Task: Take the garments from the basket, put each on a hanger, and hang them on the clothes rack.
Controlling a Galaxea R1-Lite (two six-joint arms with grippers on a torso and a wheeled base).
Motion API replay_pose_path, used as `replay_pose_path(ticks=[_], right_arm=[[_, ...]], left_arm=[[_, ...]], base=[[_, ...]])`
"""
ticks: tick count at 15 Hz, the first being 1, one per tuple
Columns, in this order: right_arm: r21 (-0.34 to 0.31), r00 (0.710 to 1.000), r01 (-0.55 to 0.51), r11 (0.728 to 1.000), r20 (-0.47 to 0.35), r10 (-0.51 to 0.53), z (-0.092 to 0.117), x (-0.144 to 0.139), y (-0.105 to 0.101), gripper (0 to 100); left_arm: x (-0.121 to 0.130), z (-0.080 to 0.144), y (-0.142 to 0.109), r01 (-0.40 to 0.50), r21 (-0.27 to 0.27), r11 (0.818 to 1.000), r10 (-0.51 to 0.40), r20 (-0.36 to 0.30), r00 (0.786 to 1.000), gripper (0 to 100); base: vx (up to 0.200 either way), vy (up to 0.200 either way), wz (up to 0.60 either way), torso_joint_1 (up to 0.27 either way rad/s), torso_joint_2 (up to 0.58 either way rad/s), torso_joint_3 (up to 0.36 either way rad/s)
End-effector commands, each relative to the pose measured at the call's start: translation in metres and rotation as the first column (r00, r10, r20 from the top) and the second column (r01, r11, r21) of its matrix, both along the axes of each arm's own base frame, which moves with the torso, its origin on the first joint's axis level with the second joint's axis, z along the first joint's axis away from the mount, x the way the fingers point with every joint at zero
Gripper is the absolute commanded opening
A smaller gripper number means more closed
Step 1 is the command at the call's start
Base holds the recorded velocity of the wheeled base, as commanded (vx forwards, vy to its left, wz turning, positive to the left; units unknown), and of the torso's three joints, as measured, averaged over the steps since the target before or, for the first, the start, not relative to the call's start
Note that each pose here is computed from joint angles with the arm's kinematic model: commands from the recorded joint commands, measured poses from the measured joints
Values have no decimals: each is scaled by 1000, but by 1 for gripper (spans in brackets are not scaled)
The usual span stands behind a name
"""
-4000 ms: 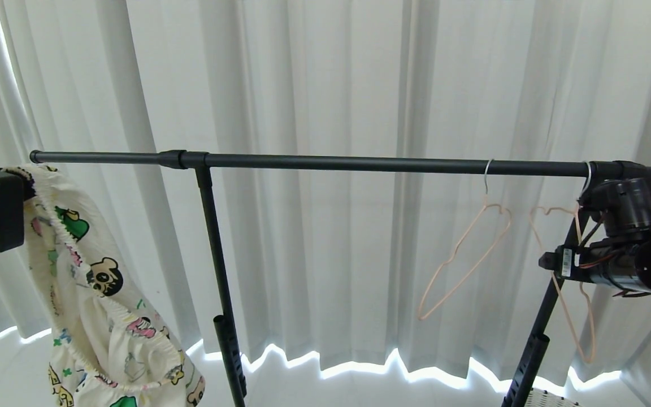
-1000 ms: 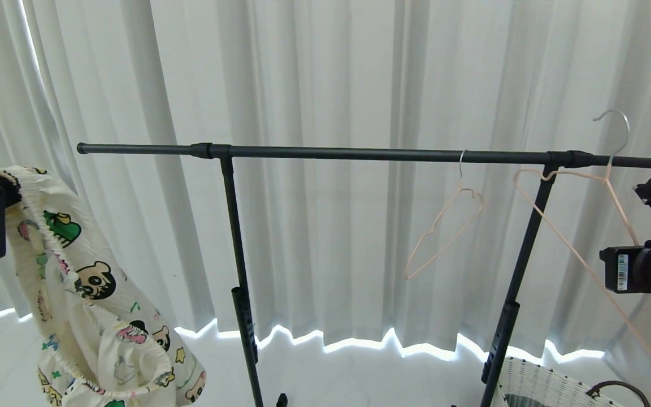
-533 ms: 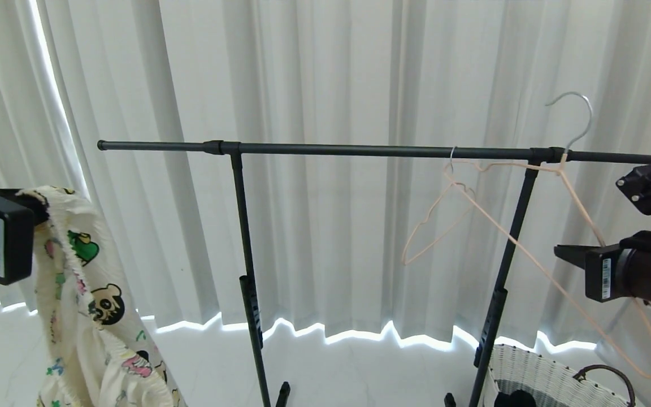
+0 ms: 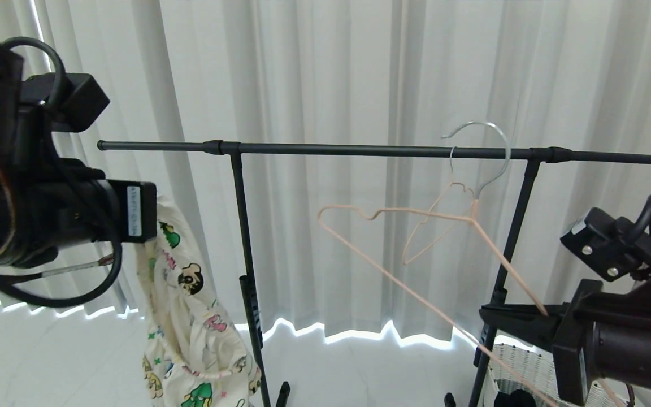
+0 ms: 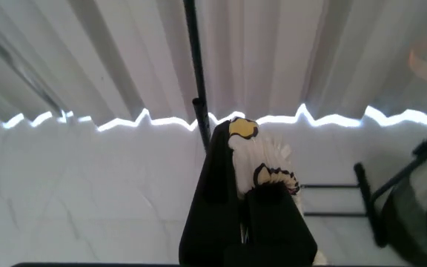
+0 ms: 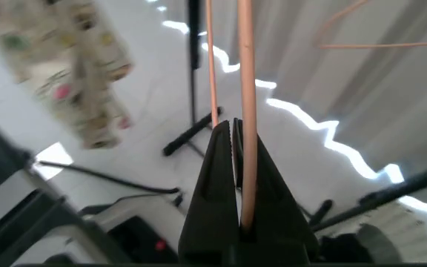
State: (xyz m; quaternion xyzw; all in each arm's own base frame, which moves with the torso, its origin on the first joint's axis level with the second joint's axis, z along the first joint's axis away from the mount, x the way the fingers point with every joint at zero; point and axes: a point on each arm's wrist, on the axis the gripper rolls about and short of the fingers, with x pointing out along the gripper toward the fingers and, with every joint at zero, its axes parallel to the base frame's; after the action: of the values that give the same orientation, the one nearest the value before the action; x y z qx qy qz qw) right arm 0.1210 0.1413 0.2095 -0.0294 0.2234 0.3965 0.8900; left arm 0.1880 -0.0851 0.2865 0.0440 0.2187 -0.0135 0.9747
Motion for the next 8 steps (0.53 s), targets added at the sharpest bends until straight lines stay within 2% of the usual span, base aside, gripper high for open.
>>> replay_pose_path(ticks=[1, 5, 8], right_arm=[[13, 994, -90, 996, -61, 90, -7, -15, 17, 0], [72, 984, -161, 984, -71, 166, -7, -25, 36, 0], [89, 980, -183, 979, -63, 189, -6, -27, 41, 0]], left_arm=[[32, -7, -26, -39, -30, 999, 38, -36, 999, 0], [39, -14, -36, -85, -50, 995, 83, -47, 995, 0], [48, -20, -39, -131, -24, 991, 130, -48, 990, 0]], base=[[0, 0, 0, 0, 0, 0], [0, 0, 0, 0, 0, 0], [0, 0, 0, 0, 0, 0]])
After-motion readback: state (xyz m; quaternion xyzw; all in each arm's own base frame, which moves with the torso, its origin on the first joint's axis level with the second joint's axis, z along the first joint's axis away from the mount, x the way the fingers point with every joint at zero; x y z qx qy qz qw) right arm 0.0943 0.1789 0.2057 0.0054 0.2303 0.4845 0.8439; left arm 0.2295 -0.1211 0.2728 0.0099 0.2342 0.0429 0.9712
